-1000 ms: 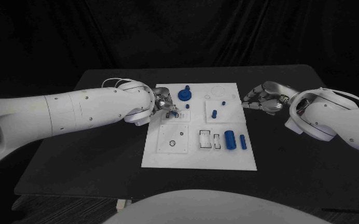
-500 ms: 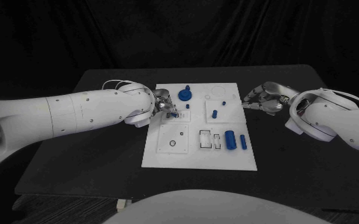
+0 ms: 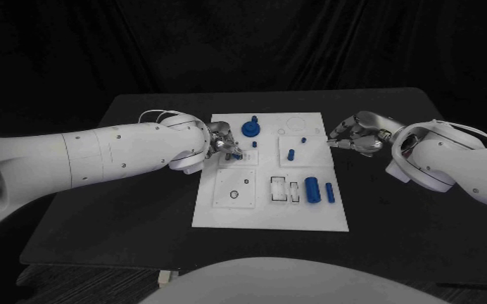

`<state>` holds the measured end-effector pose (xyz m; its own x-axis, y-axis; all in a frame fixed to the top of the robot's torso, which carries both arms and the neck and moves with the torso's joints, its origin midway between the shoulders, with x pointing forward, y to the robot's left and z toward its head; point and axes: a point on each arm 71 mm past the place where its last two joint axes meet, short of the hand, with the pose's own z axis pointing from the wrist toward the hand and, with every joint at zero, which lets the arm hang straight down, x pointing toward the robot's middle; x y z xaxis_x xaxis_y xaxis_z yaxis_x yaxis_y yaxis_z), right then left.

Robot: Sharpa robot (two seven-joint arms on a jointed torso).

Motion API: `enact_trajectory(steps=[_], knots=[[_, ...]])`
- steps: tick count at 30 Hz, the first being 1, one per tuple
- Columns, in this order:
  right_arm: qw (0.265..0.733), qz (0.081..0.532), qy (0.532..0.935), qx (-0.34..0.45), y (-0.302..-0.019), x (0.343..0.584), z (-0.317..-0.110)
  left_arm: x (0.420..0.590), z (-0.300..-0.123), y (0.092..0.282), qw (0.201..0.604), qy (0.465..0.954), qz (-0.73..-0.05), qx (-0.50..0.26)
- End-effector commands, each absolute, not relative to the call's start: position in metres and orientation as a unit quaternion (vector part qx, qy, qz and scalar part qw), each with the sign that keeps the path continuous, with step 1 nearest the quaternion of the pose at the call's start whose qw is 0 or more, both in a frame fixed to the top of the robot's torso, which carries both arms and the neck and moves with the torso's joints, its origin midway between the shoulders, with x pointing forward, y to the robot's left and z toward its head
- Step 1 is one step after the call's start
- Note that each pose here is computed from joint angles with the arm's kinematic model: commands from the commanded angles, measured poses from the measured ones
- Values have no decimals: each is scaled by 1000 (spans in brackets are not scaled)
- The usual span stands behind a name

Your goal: Assemble the parts on the task board

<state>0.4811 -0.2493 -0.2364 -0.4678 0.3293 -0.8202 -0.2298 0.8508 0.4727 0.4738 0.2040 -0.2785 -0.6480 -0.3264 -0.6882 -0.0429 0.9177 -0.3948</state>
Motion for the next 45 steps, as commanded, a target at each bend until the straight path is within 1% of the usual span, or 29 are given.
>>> enact_trajectory(steps=[1,15,29,45], knots=[[515,266,814,35,-251,481,-238,471,-281,200,408,888,-185,-101],[514,265,815,35,-251,481,-238,471,-282,199,408,888,-186,-101],[514,264,816,36,-252,481,-239,469,-285,202,392,899,-171,-98],[513,264,816,35,-251,481,-239,470,-286,205,390,900,-168,-98]])
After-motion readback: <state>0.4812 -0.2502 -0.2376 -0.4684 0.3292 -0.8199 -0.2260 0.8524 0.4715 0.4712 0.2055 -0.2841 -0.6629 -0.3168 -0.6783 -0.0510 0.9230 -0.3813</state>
